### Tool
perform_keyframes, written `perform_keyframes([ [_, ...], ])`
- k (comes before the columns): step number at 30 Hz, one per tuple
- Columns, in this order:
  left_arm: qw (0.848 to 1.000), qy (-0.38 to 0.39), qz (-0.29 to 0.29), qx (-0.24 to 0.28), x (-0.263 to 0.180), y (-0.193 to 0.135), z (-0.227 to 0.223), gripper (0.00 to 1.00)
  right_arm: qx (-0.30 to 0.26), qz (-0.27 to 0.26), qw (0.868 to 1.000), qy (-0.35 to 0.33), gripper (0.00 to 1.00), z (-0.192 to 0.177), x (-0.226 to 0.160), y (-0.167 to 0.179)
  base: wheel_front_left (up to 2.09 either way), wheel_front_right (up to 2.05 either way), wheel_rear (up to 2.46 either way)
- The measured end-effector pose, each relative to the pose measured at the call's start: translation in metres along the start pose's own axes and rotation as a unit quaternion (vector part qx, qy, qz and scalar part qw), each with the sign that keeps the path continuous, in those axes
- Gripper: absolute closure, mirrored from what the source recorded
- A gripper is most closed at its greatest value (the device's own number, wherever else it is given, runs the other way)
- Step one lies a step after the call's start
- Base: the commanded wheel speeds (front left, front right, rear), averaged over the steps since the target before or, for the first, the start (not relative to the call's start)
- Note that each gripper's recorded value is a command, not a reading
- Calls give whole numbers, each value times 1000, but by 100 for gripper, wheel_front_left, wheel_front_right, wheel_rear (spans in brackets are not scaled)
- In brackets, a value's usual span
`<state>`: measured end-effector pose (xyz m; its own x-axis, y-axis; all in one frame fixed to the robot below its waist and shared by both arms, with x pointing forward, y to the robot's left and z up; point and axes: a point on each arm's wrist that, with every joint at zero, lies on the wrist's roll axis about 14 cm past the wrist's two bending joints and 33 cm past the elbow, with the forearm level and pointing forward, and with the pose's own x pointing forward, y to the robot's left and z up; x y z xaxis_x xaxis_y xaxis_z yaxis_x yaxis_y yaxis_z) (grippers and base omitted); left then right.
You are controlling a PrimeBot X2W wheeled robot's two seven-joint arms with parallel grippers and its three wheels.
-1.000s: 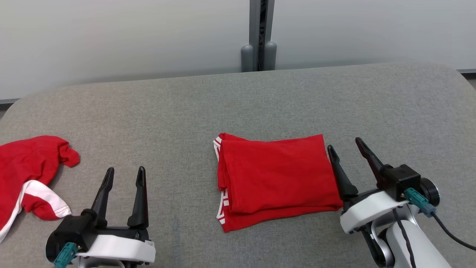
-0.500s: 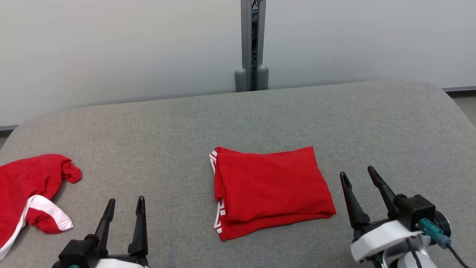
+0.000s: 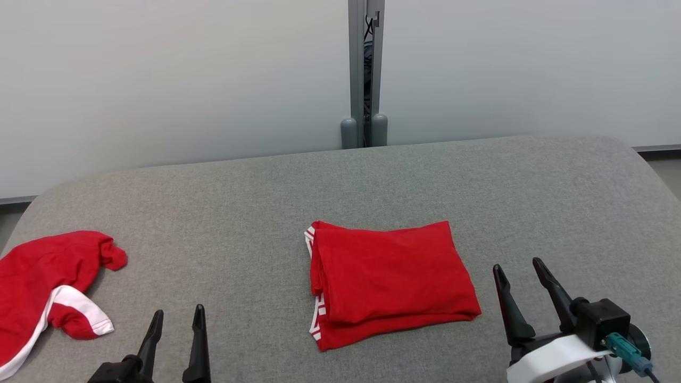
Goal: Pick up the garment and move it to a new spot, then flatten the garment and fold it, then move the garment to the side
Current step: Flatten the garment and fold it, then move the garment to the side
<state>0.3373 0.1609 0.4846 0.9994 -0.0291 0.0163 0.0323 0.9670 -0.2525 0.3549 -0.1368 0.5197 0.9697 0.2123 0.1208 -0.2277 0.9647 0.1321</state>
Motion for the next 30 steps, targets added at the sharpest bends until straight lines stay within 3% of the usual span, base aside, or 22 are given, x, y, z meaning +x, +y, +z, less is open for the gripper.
perform_keyframes([
  [19, 1000, 3, 7, 4, -3, 4, -2, 0, 13, -1, 1000, 21, 0, -15, -1, 3, 0, 0, 0],
  [30, 1000, 3, 15, 6, -4, 11, -2, 0, 113, -19, 991, 74, 0, -50, 17, 0, 0, 0, 0],
])
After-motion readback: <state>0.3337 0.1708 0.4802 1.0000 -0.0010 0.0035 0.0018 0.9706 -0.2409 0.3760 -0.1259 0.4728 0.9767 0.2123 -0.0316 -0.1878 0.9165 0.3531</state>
